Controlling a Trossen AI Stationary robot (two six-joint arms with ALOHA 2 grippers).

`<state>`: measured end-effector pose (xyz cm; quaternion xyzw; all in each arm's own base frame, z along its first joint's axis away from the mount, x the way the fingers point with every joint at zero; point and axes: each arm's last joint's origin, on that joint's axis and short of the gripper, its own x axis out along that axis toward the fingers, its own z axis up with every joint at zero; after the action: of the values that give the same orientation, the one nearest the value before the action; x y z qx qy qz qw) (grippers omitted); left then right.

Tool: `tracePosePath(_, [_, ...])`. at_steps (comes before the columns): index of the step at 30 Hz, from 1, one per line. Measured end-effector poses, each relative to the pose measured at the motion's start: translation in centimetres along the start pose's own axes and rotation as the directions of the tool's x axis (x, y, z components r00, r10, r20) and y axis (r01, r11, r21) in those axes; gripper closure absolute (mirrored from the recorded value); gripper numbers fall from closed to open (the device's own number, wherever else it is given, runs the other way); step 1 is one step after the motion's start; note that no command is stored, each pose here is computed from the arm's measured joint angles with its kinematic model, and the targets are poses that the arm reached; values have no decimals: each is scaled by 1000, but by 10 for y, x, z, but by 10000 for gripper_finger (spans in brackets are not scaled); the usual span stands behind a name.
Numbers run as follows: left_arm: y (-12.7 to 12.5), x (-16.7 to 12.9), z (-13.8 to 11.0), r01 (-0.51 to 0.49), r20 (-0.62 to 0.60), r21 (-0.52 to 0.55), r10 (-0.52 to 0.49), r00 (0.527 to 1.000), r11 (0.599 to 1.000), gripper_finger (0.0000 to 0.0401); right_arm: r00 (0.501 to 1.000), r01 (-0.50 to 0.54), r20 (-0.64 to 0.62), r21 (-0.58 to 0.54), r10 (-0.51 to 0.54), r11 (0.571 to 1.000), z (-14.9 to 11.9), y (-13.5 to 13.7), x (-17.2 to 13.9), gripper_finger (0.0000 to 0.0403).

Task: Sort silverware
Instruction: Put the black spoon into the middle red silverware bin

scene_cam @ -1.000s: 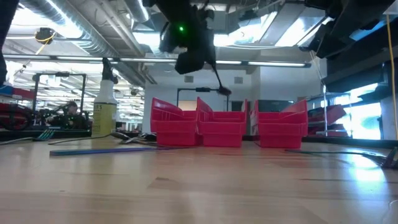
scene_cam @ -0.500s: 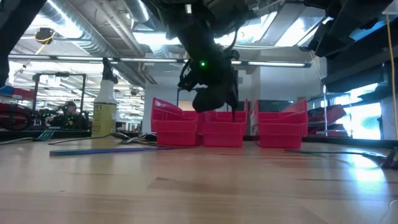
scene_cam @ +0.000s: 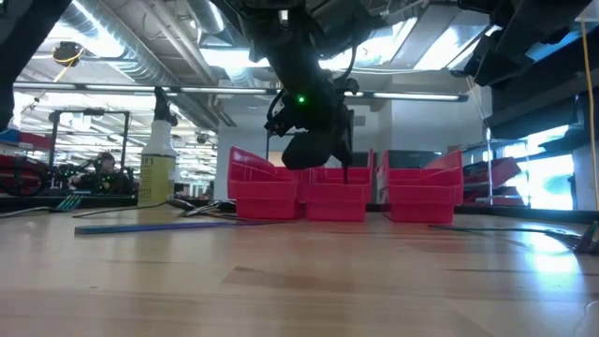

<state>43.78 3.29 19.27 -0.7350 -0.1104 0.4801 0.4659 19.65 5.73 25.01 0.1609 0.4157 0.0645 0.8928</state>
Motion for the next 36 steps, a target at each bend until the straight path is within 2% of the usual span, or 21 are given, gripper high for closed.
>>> tracePosePath(8, [2, 0, 3, -20, 18, 19, 19, 1000, 1000, 397, 999, 32, 15, -1, -32, 999, 0, -1, 0, 240])
tracePosePath(19, [2, 1, 5, -32, 29, 176, 28, 999, 984, 397, 999, 33, 16, -1, -33, 999, 0, -1, 0, 240])
tracePosePath(26, [0, 1, 2, -9, 5, 126, 8, 1000, 992, 397, 999, 33, 16, -1, -33, 999, 0, -1, 0, 240])
tracePosePath(36, [1, 0, 1, -32, -27, 158, 37, 999, 987, 397, 999, 33, 16, 0, -33, 999, 0, -1, 0, 240])
